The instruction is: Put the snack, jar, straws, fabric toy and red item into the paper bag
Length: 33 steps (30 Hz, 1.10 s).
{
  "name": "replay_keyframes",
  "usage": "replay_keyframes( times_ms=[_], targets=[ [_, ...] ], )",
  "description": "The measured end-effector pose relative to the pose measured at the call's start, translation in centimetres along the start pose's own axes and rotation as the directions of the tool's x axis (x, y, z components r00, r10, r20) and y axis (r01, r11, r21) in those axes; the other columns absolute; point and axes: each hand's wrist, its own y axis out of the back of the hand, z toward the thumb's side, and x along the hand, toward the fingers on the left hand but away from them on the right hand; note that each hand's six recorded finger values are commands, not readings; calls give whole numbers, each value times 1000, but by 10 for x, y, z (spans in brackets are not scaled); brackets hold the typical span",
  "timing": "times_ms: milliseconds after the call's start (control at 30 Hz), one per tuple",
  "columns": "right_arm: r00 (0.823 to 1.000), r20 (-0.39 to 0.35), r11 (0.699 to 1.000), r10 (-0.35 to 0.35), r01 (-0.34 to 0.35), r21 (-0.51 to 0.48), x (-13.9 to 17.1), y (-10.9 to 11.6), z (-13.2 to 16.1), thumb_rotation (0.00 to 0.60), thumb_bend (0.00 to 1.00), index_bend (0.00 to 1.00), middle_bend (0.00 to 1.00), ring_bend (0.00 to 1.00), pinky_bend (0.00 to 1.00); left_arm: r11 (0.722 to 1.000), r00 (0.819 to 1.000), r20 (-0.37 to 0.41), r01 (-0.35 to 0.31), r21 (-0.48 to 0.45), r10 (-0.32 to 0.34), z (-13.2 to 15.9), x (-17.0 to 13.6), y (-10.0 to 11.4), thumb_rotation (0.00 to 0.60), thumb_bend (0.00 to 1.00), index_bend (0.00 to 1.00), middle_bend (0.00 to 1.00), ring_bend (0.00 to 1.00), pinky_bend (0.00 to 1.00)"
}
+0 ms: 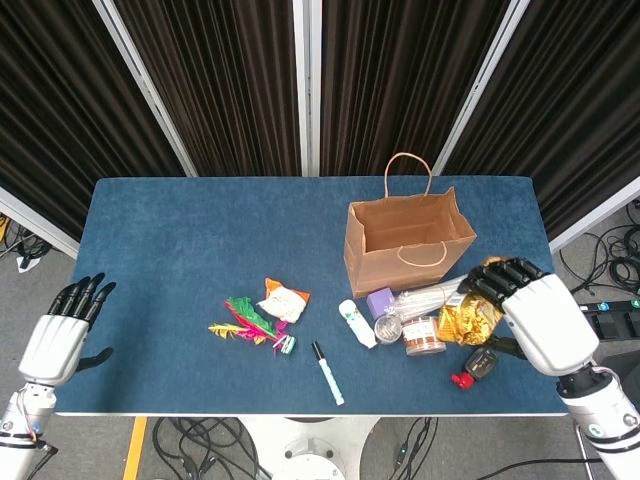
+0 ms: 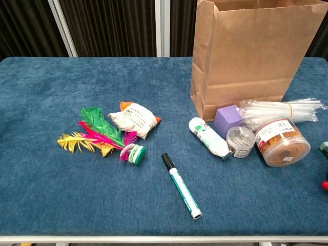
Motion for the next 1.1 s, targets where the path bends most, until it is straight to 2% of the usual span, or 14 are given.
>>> replay_keyframes(
  times_ms=[33,133,300,400,500,600,733,833,933,1100],
  targets=[
    [999,-21,999,-29,29,17,-8,13,10,600,251,664,520,386,480,1000,1000,-3,-1,0,1,-1,0,0,600,91,110,120,26,136],
    [997,-41,997,-70,71,38,-25,30,22,600,253,665,521,386,480,1000,1000,-10,-1,-2,1,-3,0,1,600,92,109,120,26,136],
    [997,-18,996,-80,81,34,-60,34,20,600,261,665,521,386,482,1000,1000,-17,4,3,-4,-7,0,1,600,91,109,120,27,136],
    [998,19,998,-57,57,-17,-87,25,13,600,261,665,522,386,483,1000,999,-31,7,6,-7,-12,-1,1,600,92,110,120,26,136],
    [998,61,995,-13,19,-99,-115,6,6,600,261,665,522,386,483,1000,999,-46,8,5,-8,-17,-1,1,600,92,109,120,27,136],
    [996,88,980,33,-14,-201,-140,-20,2,600,261,665,521,386,483,1000,998,-55,15,10,-14,-21,-2,0,600,92,109,120,27,136],
    [991,101,942,87,-49,-332,-168,-52,0,600,261,665,521,386,483,1000,998,-63,16,10,-15,-24,-1,-1,600,91,109,120,27,136],
    [988,104,922,110,-62,-382,-177,-66,-1,600,261,668,521,385,483,1000,998,-66,19,8,-18,-26,-1,-1,600,92,109,120,27,136],
    [985,112,916,132,-78,-393,-178,-75,-4,600,243,668,515,380,483,1000,998,-64,24,6,-24,-26,1,-3,600,92,109,120,26,135],
    [981,128,908,143,-79,-411,-173,-74,-10,600,141,634,490,367,470,1000,998,-56,27,3,-26,-24,3,-4,600,91,109,120,26,136]
  ],
)
